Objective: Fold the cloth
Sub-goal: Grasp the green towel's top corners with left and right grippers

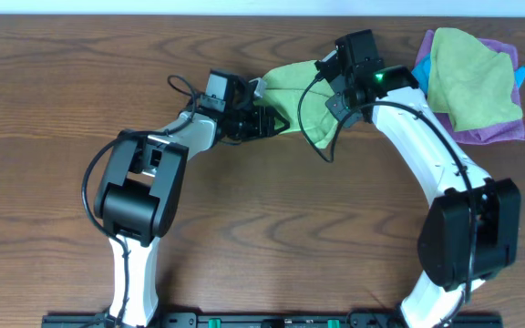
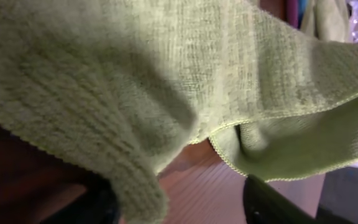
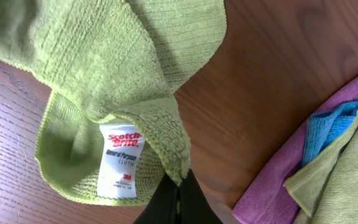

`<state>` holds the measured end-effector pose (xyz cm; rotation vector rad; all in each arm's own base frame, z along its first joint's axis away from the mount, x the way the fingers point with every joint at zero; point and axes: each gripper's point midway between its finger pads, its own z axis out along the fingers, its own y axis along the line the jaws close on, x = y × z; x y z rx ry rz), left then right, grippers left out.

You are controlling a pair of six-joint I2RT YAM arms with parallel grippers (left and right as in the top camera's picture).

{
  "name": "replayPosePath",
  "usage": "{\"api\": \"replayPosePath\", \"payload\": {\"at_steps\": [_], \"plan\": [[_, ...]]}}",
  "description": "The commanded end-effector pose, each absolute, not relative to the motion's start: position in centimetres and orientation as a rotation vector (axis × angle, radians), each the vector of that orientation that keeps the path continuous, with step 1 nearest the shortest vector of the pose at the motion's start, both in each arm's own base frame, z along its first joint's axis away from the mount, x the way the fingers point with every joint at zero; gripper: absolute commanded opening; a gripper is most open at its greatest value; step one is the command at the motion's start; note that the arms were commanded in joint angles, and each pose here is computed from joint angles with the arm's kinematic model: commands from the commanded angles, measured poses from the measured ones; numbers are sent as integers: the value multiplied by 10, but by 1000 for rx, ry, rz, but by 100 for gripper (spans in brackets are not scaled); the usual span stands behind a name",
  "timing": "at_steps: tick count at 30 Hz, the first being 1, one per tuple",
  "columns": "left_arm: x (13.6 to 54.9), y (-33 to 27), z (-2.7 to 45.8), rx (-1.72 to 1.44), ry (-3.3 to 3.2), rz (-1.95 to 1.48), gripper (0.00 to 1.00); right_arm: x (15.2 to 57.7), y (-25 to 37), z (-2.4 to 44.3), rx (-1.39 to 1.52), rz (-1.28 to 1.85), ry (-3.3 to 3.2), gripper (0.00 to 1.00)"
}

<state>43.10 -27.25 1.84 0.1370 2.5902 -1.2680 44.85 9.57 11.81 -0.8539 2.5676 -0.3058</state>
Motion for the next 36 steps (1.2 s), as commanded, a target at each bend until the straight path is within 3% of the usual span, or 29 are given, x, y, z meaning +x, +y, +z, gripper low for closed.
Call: {"api": "replayPosePath", "payload": {"at_steps": [1, 5, 8, 10, 13, 16, 27, 36], "plan": [[418, -251, -35, -1, 2743, -1104, 52, 450, 91, 123, -832, -320, 2564, 1], [420, -237, -44, -52, 2774, -1017, 52, 450, 91, 123, -832, -320, 2564, 1], [417, -218, -55, -127, 2835, -913, 29, 450, 91, 123, -832, -320, 2564, 1], [415, -210, -58, -158, 2858, -885, 22, 450, 91, 123, -832, -320, 2564, 1], [416, -199, -60, -198, 2868, -870, 20, 450, 91, 123, -832, -320, 2564, 1], [419, -192, -60, -224, 2862, -866, 6, 450, 91, 123, -832, -320, 2564, 1], [420, -193, -56, -225, 2851, -921, 6, 450, 91, 123, -832, -320, 2564, 1], [439, -173, 4, -252, 2721, -1077, 6, 452, 96, 128, -822, -313, 2550, 1]]}}
